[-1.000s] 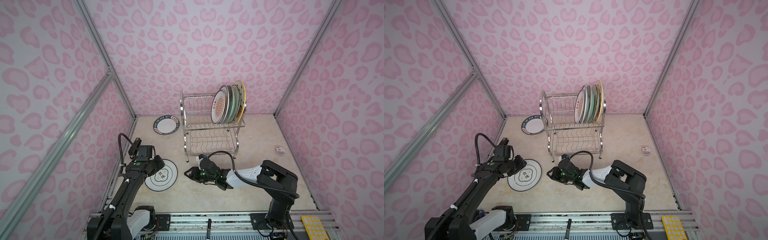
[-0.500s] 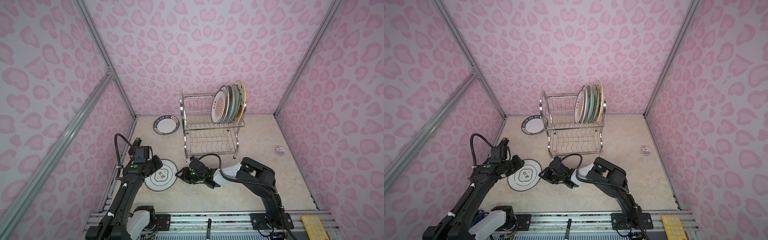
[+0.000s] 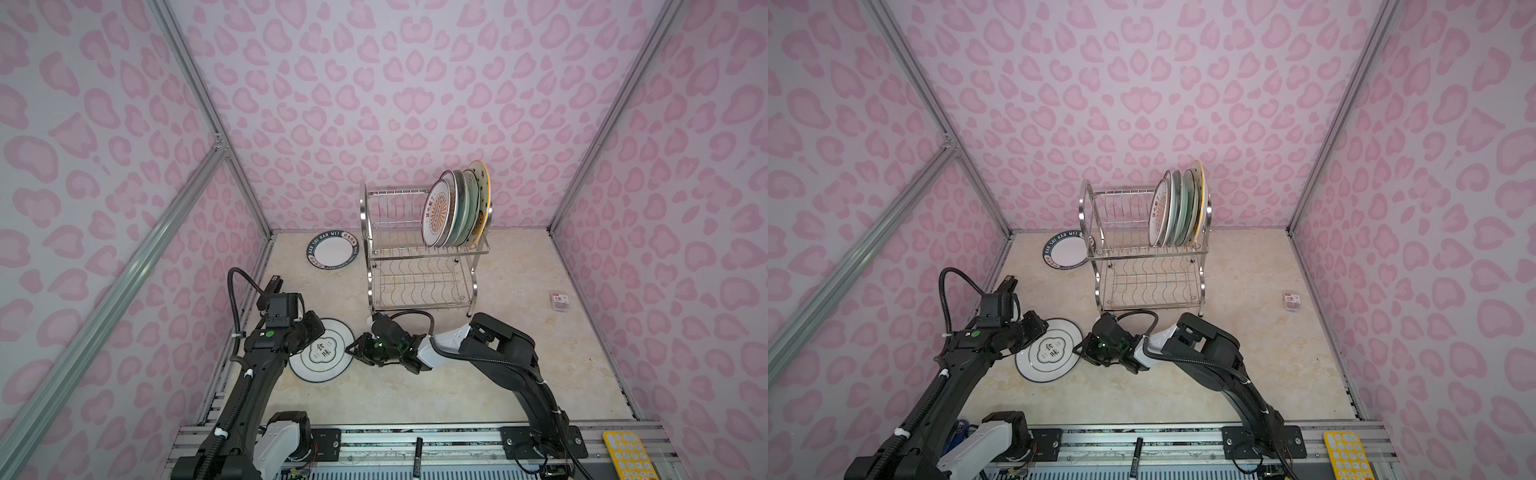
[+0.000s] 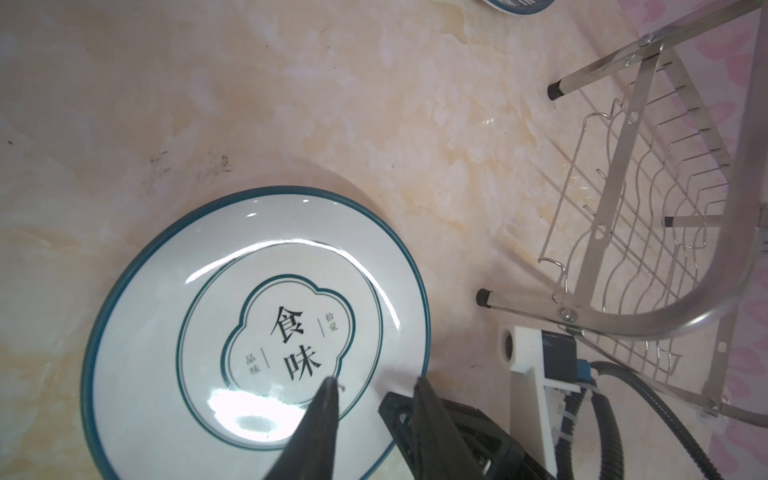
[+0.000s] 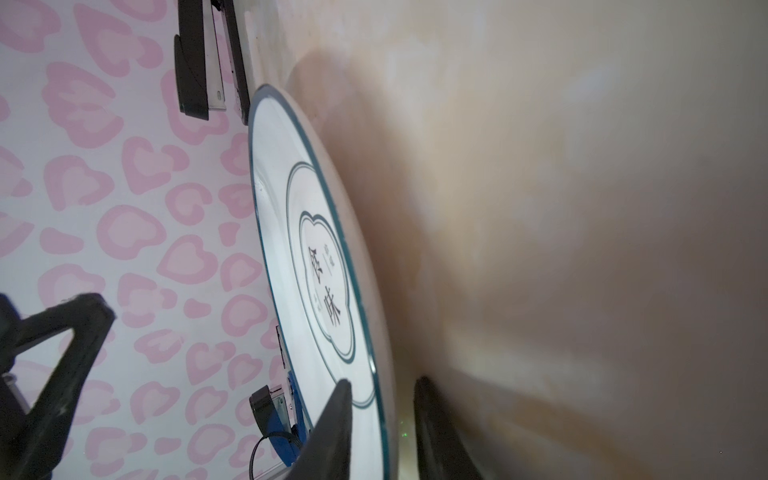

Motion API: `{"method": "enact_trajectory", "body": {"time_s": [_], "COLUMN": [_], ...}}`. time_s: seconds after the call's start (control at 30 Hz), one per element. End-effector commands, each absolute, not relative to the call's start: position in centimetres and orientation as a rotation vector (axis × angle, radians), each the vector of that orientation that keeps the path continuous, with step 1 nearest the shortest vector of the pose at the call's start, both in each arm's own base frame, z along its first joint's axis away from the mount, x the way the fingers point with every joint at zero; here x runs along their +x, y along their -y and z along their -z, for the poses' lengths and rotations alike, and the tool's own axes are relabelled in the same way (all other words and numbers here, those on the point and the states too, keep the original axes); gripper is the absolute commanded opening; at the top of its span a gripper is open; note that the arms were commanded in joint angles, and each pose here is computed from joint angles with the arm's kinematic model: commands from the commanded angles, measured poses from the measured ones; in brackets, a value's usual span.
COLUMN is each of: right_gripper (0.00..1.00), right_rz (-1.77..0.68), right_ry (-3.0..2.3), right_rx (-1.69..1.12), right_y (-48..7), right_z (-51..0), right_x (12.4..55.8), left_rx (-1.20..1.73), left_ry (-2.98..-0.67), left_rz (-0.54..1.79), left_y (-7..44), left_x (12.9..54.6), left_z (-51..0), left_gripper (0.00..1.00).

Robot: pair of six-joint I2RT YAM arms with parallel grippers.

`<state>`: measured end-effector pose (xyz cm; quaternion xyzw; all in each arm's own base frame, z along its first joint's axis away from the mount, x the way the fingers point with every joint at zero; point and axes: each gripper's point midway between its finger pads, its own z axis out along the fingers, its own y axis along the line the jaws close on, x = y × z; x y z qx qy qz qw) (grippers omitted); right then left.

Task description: Load the plates into the dish rack

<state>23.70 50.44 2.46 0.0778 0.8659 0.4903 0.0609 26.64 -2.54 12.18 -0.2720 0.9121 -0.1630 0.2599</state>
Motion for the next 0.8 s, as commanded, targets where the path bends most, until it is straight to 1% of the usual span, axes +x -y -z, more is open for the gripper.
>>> {"method": "enact_trajectory", "body": {"time_s": [0.0,0.33,0.57,0.77], "right_gripper": [0.22,0.0,0.0,0.0], "right_rz": [-1.428,-1.453,-1.483,-1.472], "right_ry": [-2.652,-2.63,-2.607,-2.581], "right_rx": [0.259,0.258,0.288,0.241], "right_y": [-49.9,-49.5,-47.8,-46.5], "right_z": [-0.9,-1.7,-2.7,-4.5], "right_x": [23.9,23.9,23.4,22.8], "left_rx": [-0.719,-0.719,-0.719,-0.721], "left_ry": [-2.479,-2.473,-2.472,-2.466], "left_rz": [0.443,0.445,0.436,0.431], "left_y": [2.6,2.6,2.5,2.4], "left_x": [26.4,26.5,26.5,26.6], "left_z": [-12.1,-12.4,-12.7,-12.9], "left_gripper": [0.34,0.34,0.34,0.34]}}
